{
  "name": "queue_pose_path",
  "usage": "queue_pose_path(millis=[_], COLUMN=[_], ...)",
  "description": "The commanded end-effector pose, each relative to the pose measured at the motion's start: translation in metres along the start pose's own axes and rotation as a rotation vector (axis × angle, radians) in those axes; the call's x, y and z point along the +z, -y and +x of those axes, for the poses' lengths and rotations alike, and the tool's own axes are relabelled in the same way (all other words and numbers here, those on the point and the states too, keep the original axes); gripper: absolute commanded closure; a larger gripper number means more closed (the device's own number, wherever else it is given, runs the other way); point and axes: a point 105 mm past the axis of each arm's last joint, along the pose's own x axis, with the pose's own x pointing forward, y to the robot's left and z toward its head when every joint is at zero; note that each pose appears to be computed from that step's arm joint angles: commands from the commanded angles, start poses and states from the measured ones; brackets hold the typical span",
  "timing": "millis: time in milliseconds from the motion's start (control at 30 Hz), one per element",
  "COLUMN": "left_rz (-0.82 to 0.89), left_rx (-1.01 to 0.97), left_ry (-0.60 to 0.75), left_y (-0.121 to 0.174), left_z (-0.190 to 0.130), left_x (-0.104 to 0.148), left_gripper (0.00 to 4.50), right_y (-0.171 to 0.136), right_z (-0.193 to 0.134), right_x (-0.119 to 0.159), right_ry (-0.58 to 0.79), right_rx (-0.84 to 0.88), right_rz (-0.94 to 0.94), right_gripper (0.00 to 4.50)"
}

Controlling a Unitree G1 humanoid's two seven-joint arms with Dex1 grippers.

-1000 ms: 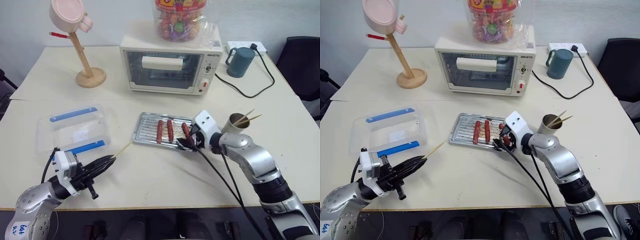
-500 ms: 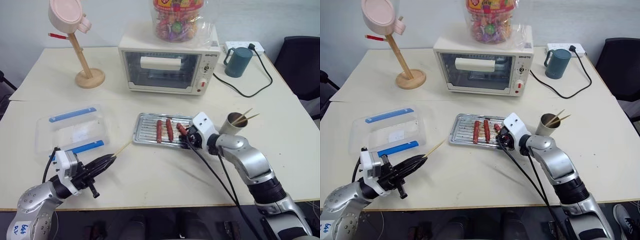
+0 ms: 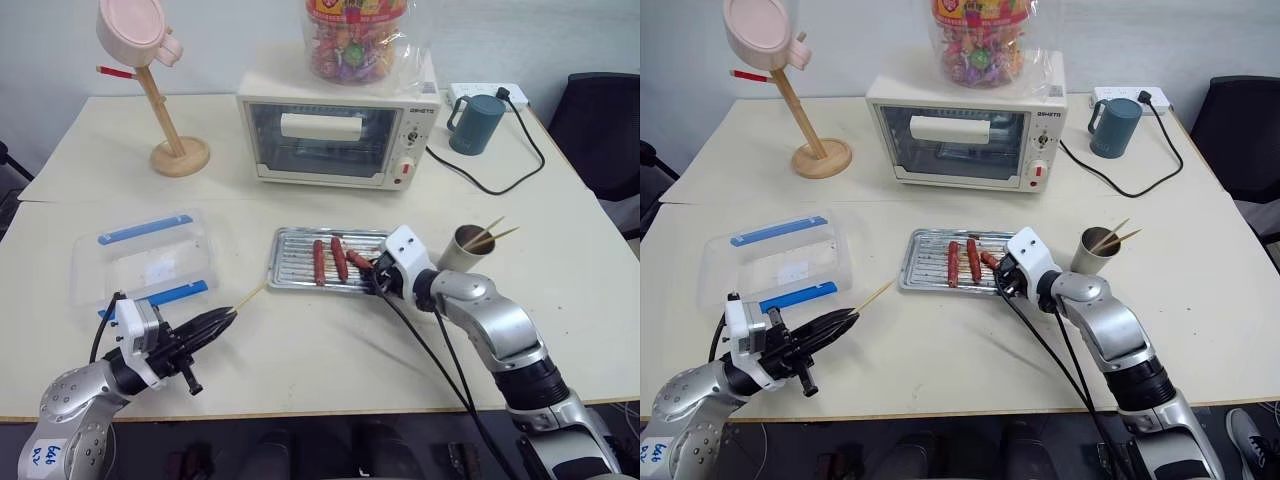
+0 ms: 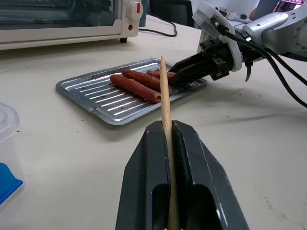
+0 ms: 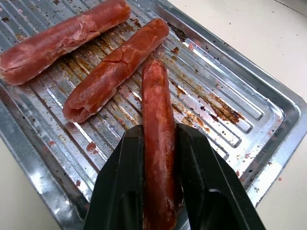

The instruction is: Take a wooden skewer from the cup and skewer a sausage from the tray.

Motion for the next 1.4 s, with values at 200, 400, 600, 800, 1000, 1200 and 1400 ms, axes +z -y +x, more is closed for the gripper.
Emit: queue_pose_path(millis=[200, 400, 600, 800, 1000, 1200, 1400], left_rz=[0.026, 0.022, 0.025, 0.037, 0.045, 0.041, 0.041], left_rx=[-0.02, -0.027, -0.037, -0.064, -0.098, -0.099, -0.087], left_ry=[0.022, 0.021, 0.022, 0.03, 0.037, 0.033, 0.03], left_y=[0.003, 0.005, 0.004, 0.002, -0.001, 0.0, 0.0], left_z=[0.001, 0.001, 0.002, 0.008, 0.017, 0.017, 0.016], left_x=[0.006, 0.005, 0.008, 0.013, 0.017, 0.016, 0.016], left_gripper=[4.5, 4.5, 4.5, 4.5, 4.5, 4.5, 4.5], right_y=[0.004, 0.005, 0.006, 0.006, 0.012, -0.001, -0.008], right_z=[-0.004, -0.006, -0.024, -0.045, -0.044, -0.029, -0.02], right_x=[-0.004, -0.003, 0.023, 0.041, 0.034, 0.03, 0.033], right_ry=[-0.006, 0.018, 0.143, 0.198, 0.161, 0.127, 0.142], right_rx=[-0.025, -0.024, 0.057, 0.139, 0.144, 0.182, 0.167], right_rz=[0.021, 0.027, 0.008, -0.021, -0.042, 0.03, -0.085], right_gripper=[3.38, 3.38, 3.38, 3.38, 3.38, 3.21, 1.82])
